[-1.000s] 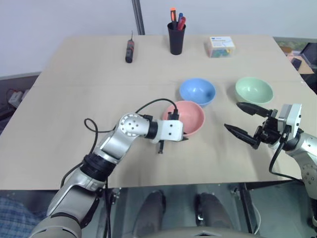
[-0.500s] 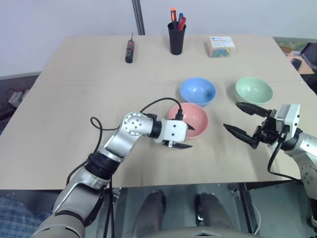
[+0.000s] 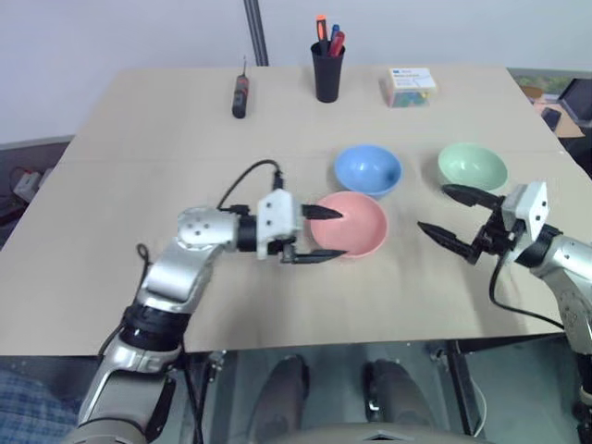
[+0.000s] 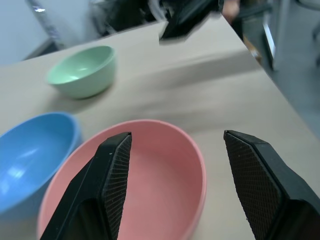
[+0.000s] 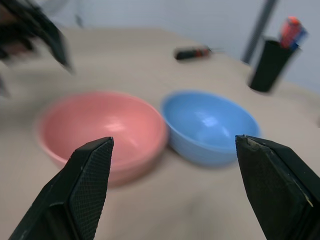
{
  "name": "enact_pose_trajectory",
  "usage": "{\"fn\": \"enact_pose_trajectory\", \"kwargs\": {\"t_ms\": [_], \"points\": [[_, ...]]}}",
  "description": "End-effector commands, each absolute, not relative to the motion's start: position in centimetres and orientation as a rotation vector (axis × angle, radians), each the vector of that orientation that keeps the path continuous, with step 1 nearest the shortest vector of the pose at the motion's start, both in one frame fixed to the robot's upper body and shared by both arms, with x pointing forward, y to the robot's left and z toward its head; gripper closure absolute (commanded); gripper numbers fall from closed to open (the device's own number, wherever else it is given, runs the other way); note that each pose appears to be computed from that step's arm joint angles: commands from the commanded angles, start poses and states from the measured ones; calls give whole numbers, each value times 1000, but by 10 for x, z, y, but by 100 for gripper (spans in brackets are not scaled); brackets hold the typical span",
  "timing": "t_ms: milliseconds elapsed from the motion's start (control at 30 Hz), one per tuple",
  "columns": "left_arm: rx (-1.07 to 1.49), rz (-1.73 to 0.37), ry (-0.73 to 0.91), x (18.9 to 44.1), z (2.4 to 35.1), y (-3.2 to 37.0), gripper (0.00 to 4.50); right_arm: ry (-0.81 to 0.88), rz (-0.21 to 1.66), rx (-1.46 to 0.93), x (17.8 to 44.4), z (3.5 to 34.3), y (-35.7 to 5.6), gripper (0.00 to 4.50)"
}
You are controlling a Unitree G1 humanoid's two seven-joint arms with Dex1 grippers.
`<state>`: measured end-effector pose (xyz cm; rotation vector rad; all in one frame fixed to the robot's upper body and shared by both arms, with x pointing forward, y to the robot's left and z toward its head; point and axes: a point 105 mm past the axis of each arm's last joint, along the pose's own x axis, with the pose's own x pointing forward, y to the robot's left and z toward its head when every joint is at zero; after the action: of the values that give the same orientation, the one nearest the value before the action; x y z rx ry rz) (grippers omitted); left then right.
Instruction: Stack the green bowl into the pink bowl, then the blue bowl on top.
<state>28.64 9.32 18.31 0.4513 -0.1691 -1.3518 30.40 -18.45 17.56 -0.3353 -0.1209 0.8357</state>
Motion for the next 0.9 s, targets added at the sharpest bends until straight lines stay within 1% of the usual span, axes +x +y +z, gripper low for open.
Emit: {"fn": "enact_pose_trajectory", "kwargs": {"t_ms": [33, 167, 333, 433, 500, 800, 900], "points": [[369, -1205, -314, 286, 220, 117, 139, -124, 770, -452, 323, 187, -195, 39], [293, -1084, -341, 286, 237, 142, 139, -83, 737, -532, 342, 187, -204, 39], [194, -1003, -344, 279, 234, 161, 139, 10, 680, -555, 367, 181, -221, 39], [146, -955, -358, 281, 235, 169, 139, 62, 673, -611, 377, 174, -230, 39], [116, -918, -371, 284, 235, 172, 139, 97, 673, -641, 381, 169, -235, 39], [95, -916, -374, 280, 222, 170, 139, 252, 604, -658, 402, 141, -256, 39], [89, -926, -370, 280, 218, 169, 139, 279, 574, -662, 409, 135, -261, 39]]}}
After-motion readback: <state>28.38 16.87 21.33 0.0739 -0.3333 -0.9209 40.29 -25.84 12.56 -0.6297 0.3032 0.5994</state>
